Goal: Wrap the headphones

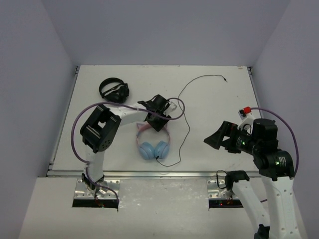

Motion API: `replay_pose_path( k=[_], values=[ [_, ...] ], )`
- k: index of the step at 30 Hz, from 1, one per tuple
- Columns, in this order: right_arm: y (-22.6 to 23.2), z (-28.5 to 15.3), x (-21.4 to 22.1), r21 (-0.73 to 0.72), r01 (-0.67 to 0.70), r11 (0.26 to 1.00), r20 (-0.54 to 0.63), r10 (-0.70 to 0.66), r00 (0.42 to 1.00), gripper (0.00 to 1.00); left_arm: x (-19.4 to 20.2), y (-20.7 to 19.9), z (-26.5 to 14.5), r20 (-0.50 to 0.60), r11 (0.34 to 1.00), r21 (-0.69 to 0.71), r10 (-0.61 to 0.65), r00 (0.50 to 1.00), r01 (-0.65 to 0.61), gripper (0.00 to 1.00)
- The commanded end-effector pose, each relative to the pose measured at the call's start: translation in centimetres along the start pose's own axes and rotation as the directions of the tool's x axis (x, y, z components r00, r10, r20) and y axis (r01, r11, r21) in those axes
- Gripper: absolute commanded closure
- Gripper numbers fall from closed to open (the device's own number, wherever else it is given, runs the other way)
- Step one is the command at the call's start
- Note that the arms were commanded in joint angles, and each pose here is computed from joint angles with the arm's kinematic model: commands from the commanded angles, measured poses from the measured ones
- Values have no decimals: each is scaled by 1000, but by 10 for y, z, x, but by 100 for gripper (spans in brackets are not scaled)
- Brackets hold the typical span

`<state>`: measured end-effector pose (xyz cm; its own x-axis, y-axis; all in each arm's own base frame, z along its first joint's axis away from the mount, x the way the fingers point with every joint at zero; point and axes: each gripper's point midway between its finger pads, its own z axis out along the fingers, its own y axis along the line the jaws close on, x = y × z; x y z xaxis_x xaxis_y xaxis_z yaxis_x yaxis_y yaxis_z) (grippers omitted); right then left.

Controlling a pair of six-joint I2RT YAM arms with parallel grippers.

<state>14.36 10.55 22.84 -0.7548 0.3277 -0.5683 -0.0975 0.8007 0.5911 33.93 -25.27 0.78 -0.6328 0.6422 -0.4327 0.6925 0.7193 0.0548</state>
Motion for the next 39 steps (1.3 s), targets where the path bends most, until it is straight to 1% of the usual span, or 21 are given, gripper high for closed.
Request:
replay_pose_path(
  k=[1, 3, 5, 6, 7, 9, 11, 14, 15, 17, 18, 19, 22, 23, 25, 26, 29, 31, 35, 37, 39],
  values=[
    [4, 2, -4, -22, 22, 1000, 5, -22, 1000, 1, 14, -8, 9, -54, 997, 67, -45, 998, 48, 52],
    [3, 3, -4, -18, 25, 1000, 11, -25, 1000, 1, 21, -12, 8, -75, 991, 98, -85, 994, 92, 77],
    [-2, 5, -3, -5, 25, 1000, 16, -25, 1000, 1, 31, -17, 3, -101, 979, 121, -151, 983, 163, 88],
    [-3, 5, -4, -5, 31, 1000, 29, -31, 999, 1, 45, -19, 2, -131, 978, 116, -160, 978, 176, 97],
    [-7, 9, 0, 2, 24, 1000, 20, -24, 1000, 1, 45, -19, -6, -121, 977, 109, -172, 978, 186, 99],
    [-8, 13, -3, -8, 35, 999, 46, -34, 998, 1, 61, -18, -13, -149, 973, 61, -210, 966, 221, 100],
    [-9, 20, -2, -30, 58, 998, 50, -56, 997, 1, 57, -17, -33, -113, 965, 15, -257, 960, 261, 100],
    [4, 26, -15, -123, 167, 978, 121, -152, 981, 1, 52, -5, -69, -42, 944, -111, -316, 948, 310, 100],
    [15, 27, -26, -175, 243, 954, 175, -213, 961, 1, 54, -3, -80, -35, 933, -138, -340, 940, 332, 100],
    [23, 30, -34, -217, 319, 923, 218, -273, 937, 1, 42, 5, -114, 72, 889, -173, -419, 905, 425, 100],
    [33, 30, -43, -246, 412, 877, 276, -344, 898, 1, 41, 7, -127, 91, 874, -182, -442, 892, 452, 100],
    [35, 32, -46, -252, 449, 857, 289, -376, 880, 1, 33, 8, -148, 155, 850, -165, -478, 865, 500, 100],
    [31, 46, -56, -245, 545, 802, 284, -478, 831, 1, 24, 18, -190, 256, 806, -170, -519, 816, 566, 100],
    [26, 59, -55, -259, 539, 802, 237, -488, 840, 2, 21, 19, -199, 273, 802, -164, -523, 807, 575, 100],
    [23, 67, -62, -251, 573, 780, 216, -532, 819, 5, 14, 19, -219, 300, 796, -147, -530, 793, 587, 100],
    [19, 77, -64, -247, 559, 792, 184, -528, 829, 7, 14, 21, -224, 304, 792, -154, -531, 791, 591, 100],
    [31, 78, -85, -217, 586, 781, 222, -545, 808, 7, 14, 30, -247, 325, 770, -199, -532, 782, 607, 100],
    [44, 77, -98, -207, 629, 749, 281, -570, 772, 4, 11, 32, -265, 352, 760, -193, -536, 767, 620, 100],
    [45, 93, -106, -184, 670, 720, 252, -624, 740, 4, -5, 31, -305, 424, 750, -120, -554, 716, 651, 100],
    [42, 105, -109, -186, 662, 726, 248, -617, 747, 5, -16, 29, -324, 460, 746, -70, -565, 685, 662, 100],
    [43, 115, -99, -247, 624, 742, 230, -581, 781, 9, -20, 28, -338, 483, 731, -34, -586, 651, 682, 100]
  ],
)
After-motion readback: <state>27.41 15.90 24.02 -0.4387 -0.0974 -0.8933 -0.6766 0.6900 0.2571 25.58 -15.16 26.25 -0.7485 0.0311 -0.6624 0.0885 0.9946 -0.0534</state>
